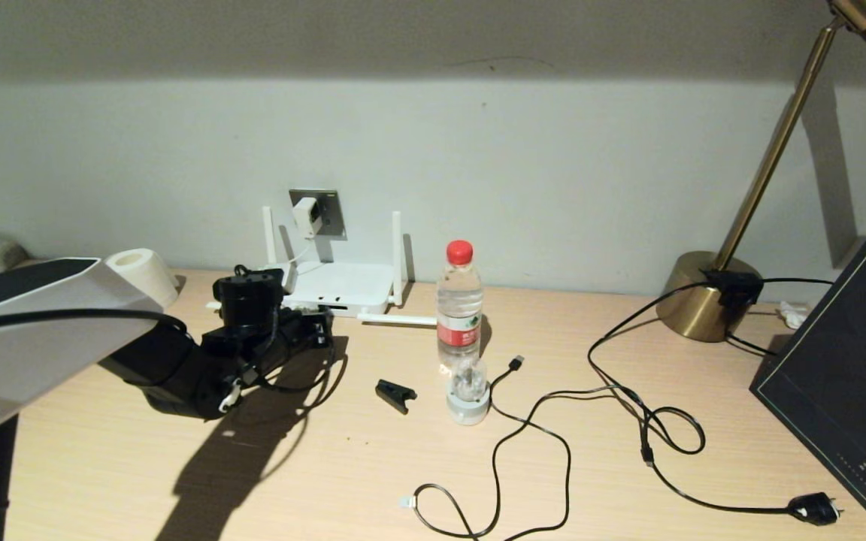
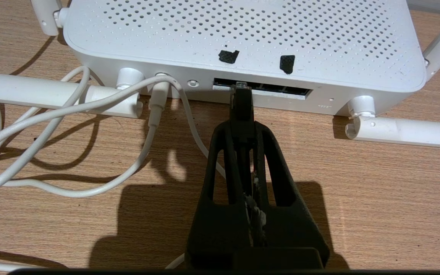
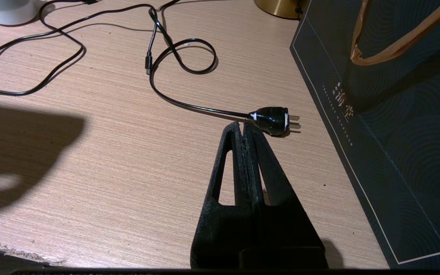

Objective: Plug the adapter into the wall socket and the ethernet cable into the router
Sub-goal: Plug cable into router interface

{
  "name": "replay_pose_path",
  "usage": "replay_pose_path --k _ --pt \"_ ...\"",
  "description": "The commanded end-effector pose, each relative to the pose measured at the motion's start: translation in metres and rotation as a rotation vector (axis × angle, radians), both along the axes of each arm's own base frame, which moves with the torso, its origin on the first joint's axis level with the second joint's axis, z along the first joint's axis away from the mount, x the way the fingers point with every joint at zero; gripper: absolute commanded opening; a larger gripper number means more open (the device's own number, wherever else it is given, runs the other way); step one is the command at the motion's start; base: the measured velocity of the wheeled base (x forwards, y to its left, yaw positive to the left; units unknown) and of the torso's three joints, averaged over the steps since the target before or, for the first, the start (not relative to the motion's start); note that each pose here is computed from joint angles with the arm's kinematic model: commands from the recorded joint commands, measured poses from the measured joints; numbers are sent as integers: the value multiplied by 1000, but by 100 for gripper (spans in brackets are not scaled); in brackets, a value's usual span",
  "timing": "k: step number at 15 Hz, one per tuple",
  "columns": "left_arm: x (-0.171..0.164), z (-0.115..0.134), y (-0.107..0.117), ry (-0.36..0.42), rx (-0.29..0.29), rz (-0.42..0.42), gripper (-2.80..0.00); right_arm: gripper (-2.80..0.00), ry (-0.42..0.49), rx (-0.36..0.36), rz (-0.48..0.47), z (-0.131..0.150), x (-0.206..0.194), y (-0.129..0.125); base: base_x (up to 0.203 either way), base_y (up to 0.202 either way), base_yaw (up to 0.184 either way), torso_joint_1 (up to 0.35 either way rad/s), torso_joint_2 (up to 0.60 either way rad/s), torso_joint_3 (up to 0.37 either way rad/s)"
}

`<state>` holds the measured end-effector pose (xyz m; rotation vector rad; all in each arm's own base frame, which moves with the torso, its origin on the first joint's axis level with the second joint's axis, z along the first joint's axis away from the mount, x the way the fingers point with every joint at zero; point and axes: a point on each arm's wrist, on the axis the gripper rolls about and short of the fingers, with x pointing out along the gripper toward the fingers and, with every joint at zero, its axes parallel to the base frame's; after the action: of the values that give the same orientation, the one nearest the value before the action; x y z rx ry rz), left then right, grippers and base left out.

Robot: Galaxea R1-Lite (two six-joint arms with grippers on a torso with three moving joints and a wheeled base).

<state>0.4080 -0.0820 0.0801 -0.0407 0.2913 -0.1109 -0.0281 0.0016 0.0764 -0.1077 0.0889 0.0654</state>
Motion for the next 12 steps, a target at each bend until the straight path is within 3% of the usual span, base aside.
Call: replay_pose_path --k 1,12 --pt "0 -1 0 1 0 2 -280 -280 3 -1 1 0 0 0 0 0 0 0 0 0" --pt "-1 0 1 -2 -1 3 -280 -280 3 -1 1 0 0 0 0 0 0 0 0 0"
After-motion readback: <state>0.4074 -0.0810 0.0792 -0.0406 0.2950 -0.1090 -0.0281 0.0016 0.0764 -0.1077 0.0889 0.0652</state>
